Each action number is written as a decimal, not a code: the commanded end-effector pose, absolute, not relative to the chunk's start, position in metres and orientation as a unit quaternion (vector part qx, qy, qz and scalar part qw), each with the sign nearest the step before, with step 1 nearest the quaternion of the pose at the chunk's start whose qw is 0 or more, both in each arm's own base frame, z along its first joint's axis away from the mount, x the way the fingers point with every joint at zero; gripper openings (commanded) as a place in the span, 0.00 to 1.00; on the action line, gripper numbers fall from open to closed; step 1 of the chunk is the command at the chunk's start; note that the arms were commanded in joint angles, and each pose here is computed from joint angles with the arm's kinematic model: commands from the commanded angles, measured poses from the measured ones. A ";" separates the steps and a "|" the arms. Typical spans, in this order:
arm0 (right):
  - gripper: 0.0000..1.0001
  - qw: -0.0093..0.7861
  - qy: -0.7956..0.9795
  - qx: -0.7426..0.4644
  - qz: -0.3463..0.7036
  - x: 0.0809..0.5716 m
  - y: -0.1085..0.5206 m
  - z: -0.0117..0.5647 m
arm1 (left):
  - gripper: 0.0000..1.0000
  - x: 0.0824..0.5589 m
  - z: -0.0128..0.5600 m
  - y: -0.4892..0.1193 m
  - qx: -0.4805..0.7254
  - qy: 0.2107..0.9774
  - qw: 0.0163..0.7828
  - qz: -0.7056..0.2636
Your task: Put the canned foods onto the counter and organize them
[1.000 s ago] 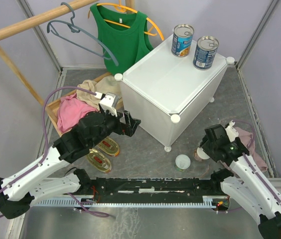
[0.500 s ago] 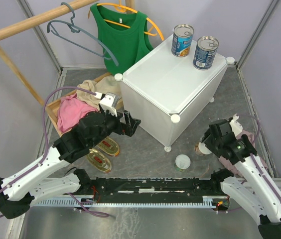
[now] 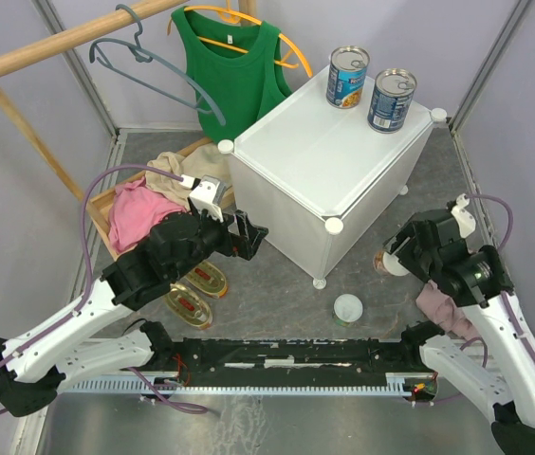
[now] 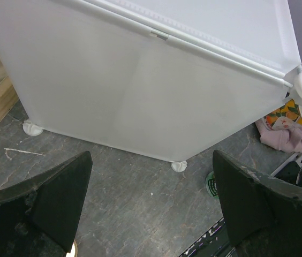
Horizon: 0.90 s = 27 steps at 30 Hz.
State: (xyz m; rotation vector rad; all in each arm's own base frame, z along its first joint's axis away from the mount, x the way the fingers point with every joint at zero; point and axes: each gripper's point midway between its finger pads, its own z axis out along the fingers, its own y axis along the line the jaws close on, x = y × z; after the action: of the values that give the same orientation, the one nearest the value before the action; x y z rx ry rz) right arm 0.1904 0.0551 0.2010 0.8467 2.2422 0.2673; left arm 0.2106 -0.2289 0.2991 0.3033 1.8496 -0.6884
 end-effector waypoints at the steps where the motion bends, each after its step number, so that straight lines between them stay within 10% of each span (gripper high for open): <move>1: 0.03 0.403 0.848 0.320 0.128 0.201 0.056 0.245 | 0.99 0.212 0.326 -0.232 0.113 0.757 0.561 -0.314; 27: 0.01 0.472 0.805 0.293 0.210 0.241 0.081 0.373 | 0.99 0.214 0.337 -0.237 0.115 0.751 0.566 -0.320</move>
State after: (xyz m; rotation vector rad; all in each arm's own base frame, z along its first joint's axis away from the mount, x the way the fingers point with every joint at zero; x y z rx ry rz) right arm 0.2261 0.0735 0.3270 0.7568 2.0930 0.4197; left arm 0.2130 -0.2323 0.3051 0.3014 1.8439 -0.6924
